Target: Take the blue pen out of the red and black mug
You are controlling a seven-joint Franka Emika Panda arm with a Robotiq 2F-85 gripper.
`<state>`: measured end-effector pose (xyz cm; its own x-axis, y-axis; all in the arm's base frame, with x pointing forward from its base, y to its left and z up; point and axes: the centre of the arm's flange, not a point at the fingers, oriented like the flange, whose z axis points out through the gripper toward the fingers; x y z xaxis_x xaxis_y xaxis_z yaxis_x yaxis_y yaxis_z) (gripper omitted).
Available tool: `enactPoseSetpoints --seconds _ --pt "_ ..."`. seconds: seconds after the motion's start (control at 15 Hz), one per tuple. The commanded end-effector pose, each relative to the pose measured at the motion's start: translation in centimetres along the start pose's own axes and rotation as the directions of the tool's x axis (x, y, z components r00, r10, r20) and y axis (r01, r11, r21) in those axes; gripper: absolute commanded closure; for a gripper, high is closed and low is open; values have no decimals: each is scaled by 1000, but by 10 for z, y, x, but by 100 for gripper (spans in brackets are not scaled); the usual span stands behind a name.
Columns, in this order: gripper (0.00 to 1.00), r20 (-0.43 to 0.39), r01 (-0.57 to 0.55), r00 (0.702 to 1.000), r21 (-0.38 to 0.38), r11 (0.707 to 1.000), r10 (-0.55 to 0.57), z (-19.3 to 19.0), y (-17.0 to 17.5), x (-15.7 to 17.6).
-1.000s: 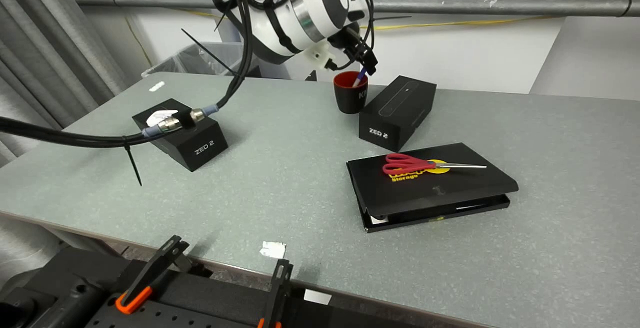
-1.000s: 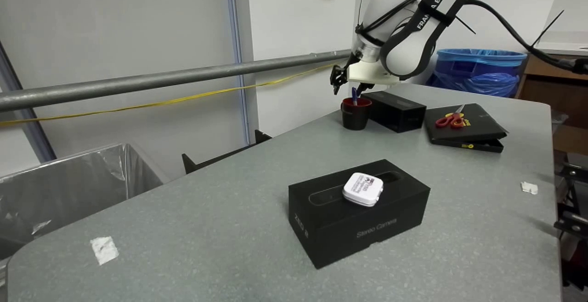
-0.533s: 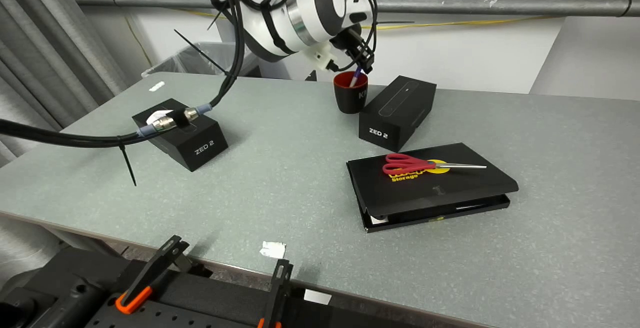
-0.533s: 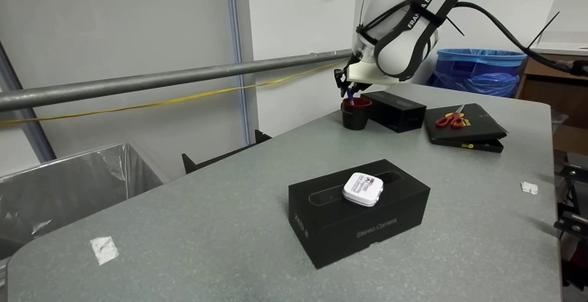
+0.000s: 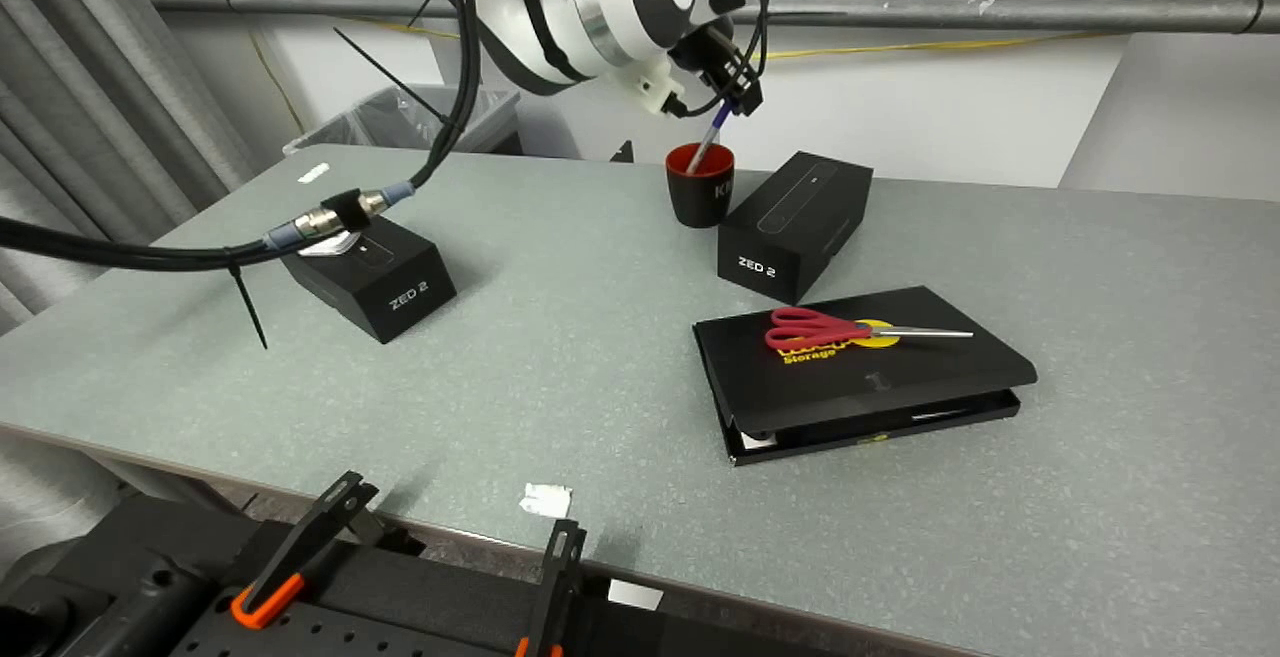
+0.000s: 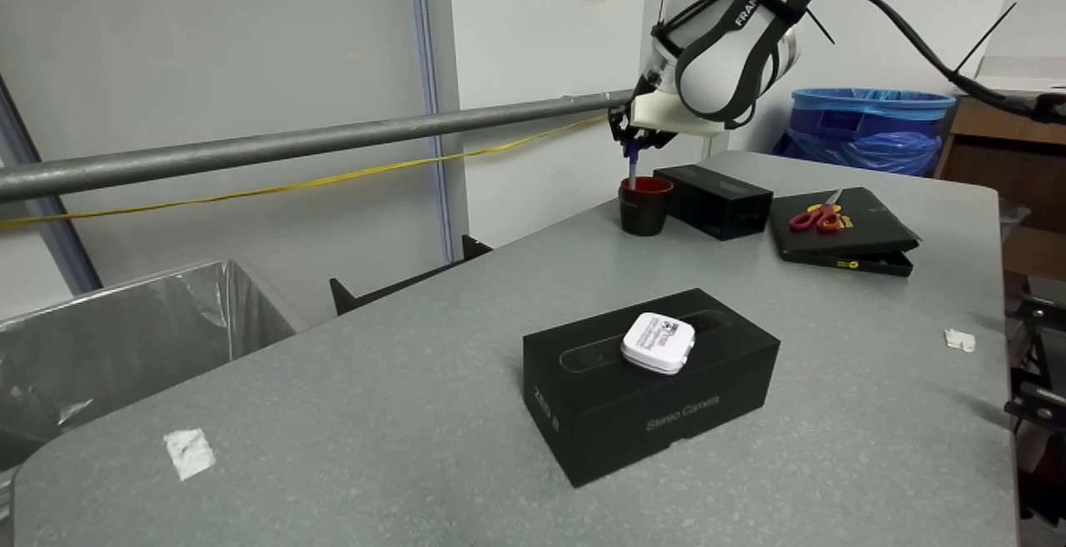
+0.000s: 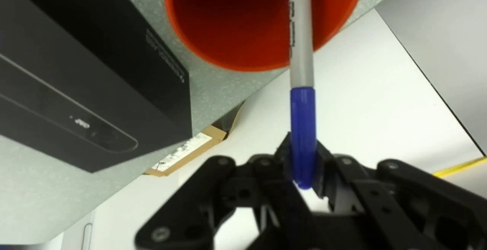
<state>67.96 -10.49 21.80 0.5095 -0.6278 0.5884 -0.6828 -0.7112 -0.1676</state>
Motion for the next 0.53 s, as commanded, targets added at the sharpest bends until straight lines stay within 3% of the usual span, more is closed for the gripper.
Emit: enactPoseSetpoints --seconds 0.0,0.2,0.47 --pt "98 -43 12 999 77 997 -9 -64 4 18" --pt "98 22 70 997 155 986 -74 -100 1 12" --pt "98 155 188 961 251 950 -231 -130 -18 -48"
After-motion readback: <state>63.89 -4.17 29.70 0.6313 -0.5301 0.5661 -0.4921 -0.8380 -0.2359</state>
